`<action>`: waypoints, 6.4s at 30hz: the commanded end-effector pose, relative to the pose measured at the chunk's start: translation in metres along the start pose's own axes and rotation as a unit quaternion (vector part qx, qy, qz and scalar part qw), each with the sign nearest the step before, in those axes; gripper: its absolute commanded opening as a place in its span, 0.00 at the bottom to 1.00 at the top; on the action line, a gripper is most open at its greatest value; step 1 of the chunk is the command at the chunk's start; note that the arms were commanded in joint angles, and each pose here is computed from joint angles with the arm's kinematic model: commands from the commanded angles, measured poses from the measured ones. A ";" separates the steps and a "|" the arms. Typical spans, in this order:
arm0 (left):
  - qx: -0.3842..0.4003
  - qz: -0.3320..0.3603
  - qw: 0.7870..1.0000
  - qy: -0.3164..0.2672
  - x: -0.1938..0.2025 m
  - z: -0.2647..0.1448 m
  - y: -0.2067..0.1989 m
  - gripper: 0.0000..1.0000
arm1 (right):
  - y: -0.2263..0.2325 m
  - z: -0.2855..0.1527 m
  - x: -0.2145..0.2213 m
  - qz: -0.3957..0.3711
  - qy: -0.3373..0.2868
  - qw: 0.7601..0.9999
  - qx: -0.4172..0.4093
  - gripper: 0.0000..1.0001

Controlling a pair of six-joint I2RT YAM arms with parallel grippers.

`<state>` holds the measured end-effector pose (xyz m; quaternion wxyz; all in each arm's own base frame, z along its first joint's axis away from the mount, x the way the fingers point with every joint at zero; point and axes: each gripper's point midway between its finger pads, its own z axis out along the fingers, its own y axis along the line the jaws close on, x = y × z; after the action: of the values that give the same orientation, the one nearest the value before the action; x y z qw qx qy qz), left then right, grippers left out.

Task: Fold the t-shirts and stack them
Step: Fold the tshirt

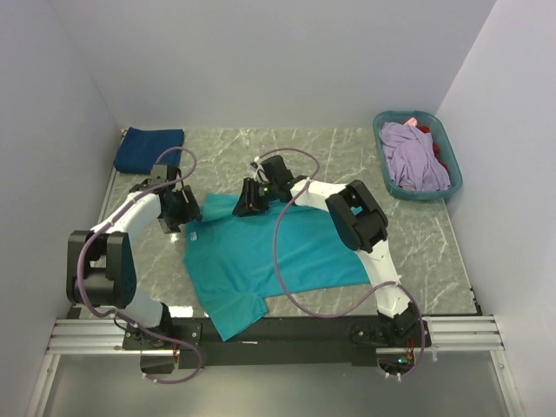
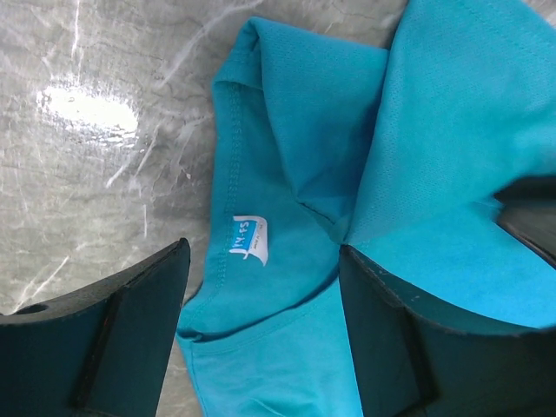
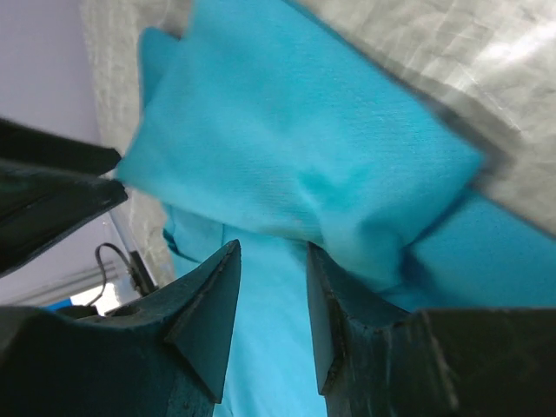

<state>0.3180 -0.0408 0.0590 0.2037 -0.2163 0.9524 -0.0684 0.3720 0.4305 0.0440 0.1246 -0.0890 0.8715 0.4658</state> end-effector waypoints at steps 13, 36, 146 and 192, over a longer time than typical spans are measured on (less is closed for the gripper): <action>0.055 -0.061 0.992 -0.100 -0.039 -0.082 -0.004 0.74 | -0.014 0.005 0.007 -0.007 0.008 0.999 0.037 0.44; 0.072 0.040 0.995 -0.054 -0.115 0.044 -0.091 0.62 | 0.057 -0.037 -0.061 -0.144 -0.102 0.982 0.073 0.43; 0.107 0.056 0.993 0.008 0.013 -0.025 -0.077 0.01 | 0.017 -0.071 0.004 -0.140 -0.052 0.984 0.095 0.00; 0.097 0.023 0.995 0.012 0.059 -0.043 -0.056 0.82 | -0.031 -0.144 0.026 -0.116 -0.007 0.970 0.214 0.40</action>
<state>0.2401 -0.1225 0.0590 0.1535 -0.1534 0.9638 -0.1549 0.3090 0.3223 0.0592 0.1390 -0.1804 0.9344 0.2739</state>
